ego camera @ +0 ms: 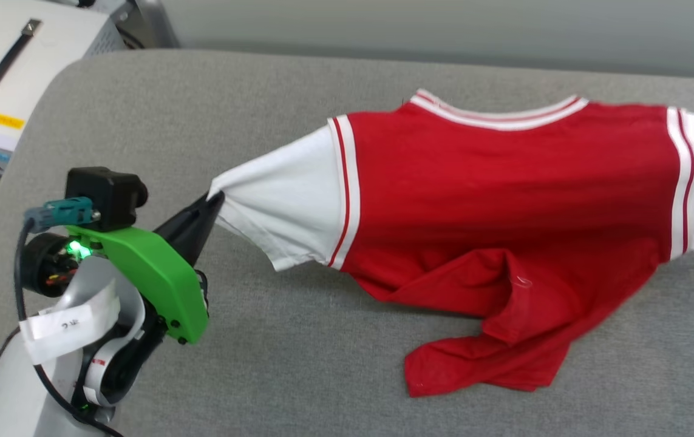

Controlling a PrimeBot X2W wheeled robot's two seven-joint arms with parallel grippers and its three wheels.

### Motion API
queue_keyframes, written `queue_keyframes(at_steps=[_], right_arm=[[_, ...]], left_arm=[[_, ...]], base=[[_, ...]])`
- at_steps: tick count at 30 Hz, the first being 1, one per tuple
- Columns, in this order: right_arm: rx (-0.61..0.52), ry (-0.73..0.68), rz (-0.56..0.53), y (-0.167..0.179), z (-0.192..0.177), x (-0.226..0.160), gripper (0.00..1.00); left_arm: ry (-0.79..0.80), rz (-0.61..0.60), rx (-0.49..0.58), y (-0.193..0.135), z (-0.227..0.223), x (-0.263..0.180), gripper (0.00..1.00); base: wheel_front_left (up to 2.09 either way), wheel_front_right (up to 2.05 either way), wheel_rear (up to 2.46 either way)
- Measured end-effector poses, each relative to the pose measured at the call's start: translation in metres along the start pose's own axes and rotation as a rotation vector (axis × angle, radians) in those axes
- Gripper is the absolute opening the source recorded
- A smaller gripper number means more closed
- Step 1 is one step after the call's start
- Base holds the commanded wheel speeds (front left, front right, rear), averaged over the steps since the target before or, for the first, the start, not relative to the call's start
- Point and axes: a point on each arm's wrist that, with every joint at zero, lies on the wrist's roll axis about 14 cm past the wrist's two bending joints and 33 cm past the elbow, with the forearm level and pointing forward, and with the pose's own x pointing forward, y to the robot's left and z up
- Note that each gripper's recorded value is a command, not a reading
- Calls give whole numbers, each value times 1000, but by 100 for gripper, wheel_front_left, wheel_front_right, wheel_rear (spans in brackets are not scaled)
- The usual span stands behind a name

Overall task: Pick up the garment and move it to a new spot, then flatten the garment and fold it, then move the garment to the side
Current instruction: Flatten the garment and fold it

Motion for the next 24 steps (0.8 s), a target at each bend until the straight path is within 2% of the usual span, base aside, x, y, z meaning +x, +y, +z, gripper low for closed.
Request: queue_keyframes(at_steps=[10, 15, 24], right_arm=[[-47, -296, -32, -15, 92, -69, 0], [-68, -403, -36, -16, 120, -99, 0], [-54, -525, -40, -22, 153, -143, 0]], left_arm=[[-306, 47, 96, 3, 90, -43, 0], [-438, 77, 157, 4, 130, -69, 0], [-573, 125, 238, 6, 174, -107, 0]], base=[[0, 0, 0], [0, 0, 0], [0, 0, 0]])
